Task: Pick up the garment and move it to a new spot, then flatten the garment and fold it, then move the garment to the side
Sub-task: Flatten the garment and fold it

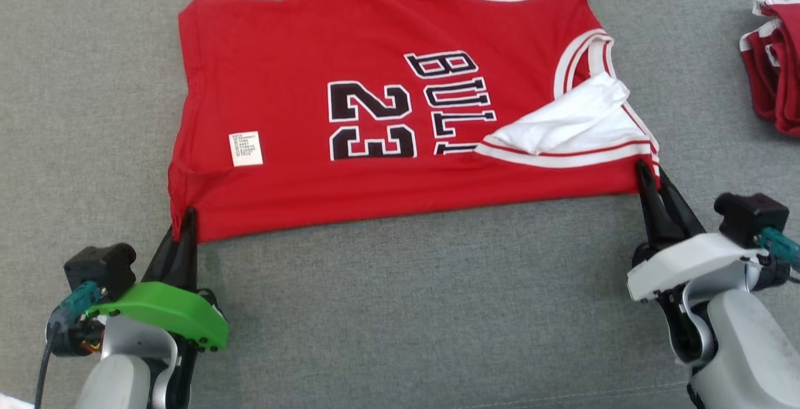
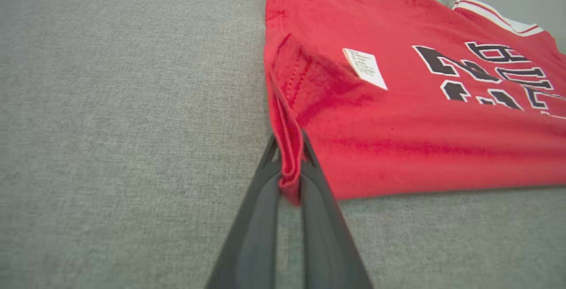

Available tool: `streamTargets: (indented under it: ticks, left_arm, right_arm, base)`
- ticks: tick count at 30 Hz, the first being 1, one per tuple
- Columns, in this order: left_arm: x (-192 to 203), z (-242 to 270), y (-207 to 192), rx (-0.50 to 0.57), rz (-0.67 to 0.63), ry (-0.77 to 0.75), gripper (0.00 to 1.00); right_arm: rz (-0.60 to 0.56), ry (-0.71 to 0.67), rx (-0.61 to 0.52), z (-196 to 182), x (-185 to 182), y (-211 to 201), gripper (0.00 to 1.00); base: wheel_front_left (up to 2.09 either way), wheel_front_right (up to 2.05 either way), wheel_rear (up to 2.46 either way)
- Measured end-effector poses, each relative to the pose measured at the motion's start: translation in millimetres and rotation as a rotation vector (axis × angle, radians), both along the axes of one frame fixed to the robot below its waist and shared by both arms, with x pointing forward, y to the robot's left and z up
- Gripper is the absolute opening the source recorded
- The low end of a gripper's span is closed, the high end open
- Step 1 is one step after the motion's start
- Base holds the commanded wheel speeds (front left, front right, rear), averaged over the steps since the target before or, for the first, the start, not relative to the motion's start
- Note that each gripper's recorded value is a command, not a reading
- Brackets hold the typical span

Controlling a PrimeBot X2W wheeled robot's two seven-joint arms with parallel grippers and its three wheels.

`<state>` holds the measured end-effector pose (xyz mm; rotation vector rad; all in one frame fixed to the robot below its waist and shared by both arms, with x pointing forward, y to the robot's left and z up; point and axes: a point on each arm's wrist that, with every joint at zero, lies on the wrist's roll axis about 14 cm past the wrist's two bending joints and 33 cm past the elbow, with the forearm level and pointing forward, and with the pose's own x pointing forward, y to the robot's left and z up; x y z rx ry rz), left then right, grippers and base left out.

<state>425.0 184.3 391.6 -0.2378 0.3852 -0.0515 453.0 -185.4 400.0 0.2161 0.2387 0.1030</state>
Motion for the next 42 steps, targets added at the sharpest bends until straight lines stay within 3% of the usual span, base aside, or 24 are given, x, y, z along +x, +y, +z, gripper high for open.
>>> streamTargets:
  ticks: [12, 13, 14, 15, 16, 20, 30, 35, 42]
  left_arm:
    - [-52.1, -4.1, 2.4, -0.028, 0.010, 0.132, 0.00]
    - [-54.8, -5.3, 2.0, -0.029, 0.010, 0.134, 0.00]
    - [-57.8, -7.4, 1.5, -0.028, 0.009, 0.141, 0.27]
    - [-59.0, -8.4, -0.1, -0.027, 0.005, 0.140, 0.93]
    - [-59.8, -9.2, -2.2, -0.023, -0.004, 0.140, 1.00]
    - [-57.3, -2.4, 1.1, 0.010, 0.021, 0.071, 1.00]
    - [-19.0, 78.1, 0.0, 0.086, 0.060, -0.310, 1.00]
    - [-10.3, 99.4, -1.6, 0.108, 0.054, -0.375, 1.00]
    - [-8.9, 106.1, -4.3, 0.113, 0.051, -0.386, 1.00]
  right_arm:
    - [-0.091, 0.084, 0.039, -1.7, -77.6, -5.6, 0.00]
    - [-0.094, 0.087, 0.035, -1.5, -81.3, -6.3, 0.10]
    - [-0.096, 0.090, 0.029, -1.0, -83.3, -6.6, 0.74]
    - [-0.095, 0.081, 0.015, 1.8, -83.1, -7.1, 1.00]
    - [-0.094, 0.075, 0.001, 3.7, -82.6, -8.5, 1.00]
    - [-0.095, 0.001, -0.030, 22.0, -74.0, -11.3, 1.00]
    - [-0.038, -0.316, -0.092, 117.2, -41.1, 2.5, 1.00]
    - [-0.014, -0.377, -0.101, 142.6, -37.6, 8.5, 1.00]
    - [-0.017, -0.372, -0.100, 144.9, -35.8, 7.4, 1.00]
  base:
    - [0.00, 0.00, 0.00]
    - [0.00, 0.00, 0.00]
    - [0.00, 0.00, 0.00]
    - [0.00, 0.00, 0.00]
    - [0.00, 0.00, 0.00]
    - [0.00, 0.00, 0.00]
    - [0.00, 0.00, 0.00]
    - [0.00, 0.00, 0.00]
    - [0.00, 0.00, 0.00]
